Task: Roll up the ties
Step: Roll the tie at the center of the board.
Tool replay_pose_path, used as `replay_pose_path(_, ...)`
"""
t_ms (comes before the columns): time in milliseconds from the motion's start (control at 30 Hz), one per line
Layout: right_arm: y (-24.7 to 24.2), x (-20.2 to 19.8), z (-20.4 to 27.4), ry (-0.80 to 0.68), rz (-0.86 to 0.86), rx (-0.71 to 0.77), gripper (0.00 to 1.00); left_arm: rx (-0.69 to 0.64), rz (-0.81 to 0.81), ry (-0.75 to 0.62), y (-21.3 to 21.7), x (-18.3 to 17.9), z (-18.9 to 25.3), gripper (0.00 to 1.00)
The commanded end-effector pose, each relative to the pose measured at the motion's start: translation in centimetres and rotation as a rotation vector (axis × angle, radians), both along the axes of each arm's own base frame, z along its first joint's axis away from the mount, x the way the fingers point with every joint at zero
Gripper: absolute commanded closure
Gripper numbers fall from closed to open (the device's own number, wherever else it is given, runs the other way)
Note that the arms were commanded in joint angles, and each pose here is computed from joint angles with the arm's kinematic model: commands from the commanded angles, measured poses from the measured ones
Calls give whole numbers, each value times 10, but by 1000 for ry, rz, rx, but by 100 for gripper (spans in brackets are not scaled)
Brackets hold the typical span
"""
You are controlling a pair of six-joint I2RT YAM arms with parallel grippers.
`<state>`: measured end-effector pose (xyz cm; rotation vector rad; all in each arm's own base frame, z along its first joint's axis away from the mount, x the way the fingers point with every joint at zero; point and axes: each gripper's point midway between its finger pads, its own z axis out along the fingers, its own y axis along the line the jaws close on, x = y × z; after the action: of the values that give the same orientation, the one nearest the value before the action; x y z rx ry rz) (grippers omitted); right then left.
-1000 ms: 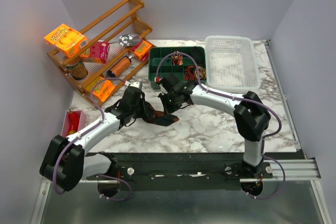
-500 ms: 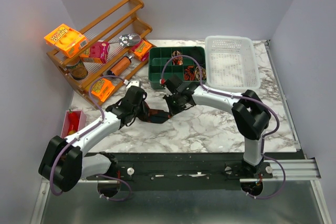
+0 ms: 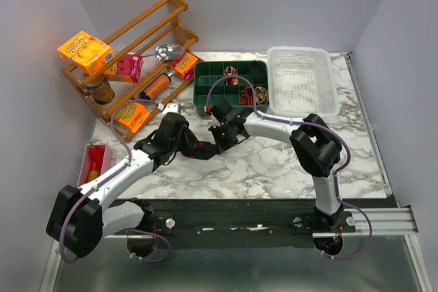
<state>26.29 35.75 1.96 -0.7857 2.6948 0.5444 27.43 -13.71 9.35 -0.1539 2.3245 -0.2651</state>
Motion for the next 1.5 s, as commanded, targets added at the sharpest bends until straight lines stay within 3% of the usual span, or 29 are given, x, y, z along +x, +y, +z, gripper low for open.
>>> replay_pose_path(0,-4,-10,-19,46,24,-20,96,-53,42,-61,-2,6,9,70)
replay_pose_path(333,-12,-22,-9,55,49,-7,97,95,116,-33,23,11,-5,69)
replay_pose_path(800,-2,-15,42,-22,60,77,96,239,172,-11,35,11,-16,71)
replay_pose_path(1200,-37,-1,57,-77,-27,50,96,444,199,-7,35,13,-6,72)
replay_pose_path(1267,-44,0,55,-74,-41,44,96,462,206,-12,31,16,-3,76)
replay_pose_path(1467,-66,6,48,-65,-91,29,96,636,202,7,23,15,-9,76)
